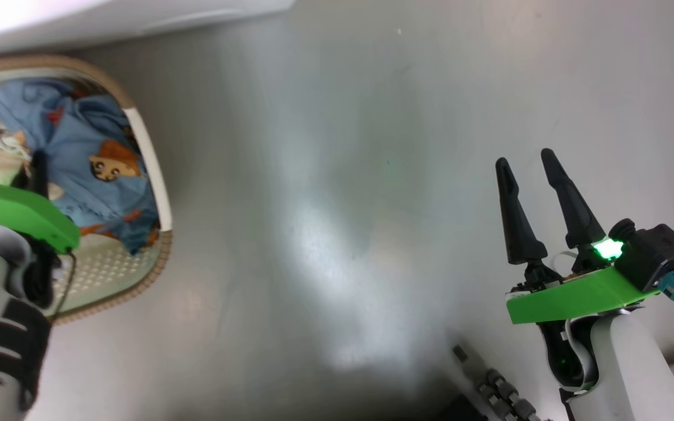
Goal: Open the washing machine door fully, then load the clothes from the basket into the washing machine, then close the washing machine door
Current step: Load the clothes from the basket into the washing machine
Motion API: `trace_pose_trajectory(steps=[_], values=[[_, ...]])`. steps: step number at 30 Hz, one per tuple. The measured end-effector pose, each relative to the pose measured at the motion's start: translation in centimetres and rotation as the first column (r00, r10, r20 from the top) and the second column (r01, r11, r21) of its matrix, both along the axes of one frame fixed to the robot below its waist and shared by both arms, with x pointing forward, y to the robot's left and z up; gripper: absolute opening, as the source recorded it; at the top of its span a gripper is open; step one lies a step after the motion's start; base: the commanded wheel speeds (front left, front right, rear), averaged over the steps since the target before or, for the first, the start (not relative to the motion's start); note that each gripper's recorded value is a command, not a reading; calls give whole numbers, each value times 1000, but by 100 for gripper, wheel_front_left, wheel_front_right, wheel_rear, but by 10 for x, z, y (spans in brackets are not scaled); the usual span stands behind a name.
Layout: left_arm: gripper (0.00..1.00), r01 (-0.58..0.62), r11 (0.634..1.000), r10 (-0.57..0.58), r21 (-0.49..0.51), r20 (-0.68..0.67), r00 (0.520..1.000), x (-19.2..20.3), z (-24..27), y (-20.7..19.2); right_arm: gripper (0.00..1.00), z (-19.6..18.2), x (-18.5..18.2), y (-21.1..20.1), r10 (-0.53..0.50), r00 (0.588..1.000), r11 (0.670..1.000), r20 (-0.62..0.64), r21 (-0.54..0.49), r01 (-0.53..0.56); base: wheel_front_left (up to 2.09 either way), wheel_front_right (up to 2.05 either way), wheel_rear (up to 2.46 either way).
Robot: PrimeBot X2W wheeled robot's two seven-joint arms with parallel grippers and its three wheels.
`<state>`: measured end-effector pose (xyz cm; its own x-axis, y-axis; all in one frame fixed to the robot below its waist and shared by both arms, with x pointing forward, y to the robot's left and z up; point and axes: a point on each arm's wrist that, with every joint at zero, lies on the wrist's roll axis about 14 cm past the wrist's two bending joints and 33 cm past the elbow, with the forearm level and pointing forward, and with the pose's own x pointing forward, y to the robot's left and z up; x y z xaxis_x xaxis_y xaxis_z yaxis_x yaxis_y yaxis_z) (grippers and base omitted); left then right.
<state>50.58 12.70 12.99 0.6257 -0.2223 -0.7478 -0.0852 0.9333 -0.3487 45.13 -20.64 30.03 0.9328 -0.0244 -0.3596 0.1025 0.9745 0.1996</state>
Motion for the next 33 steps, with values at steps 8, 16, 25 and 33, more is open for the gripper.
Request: trace_pose_trajectory(steps=[8,16,25,33], values=[[0,-54,997,58,-46,95,994,-8,48,5,100,29,9,11,24,997,1000,72,15,-25,0,0,0],[0,-131,989,145,-75,236,961,-11,110,29,100,58,8,26,55,990,998,131,30,-59,0,0,0],[0,-174,981,192,-82,398,897,-20,175,43,100,87,0,34,62,981,996,184,56,-74,0,0,0],[0,-195,976,217,-97,496,841,-34,220,45,100,107,-13,38,67,974,995,214,61,-81,0,0,0]])
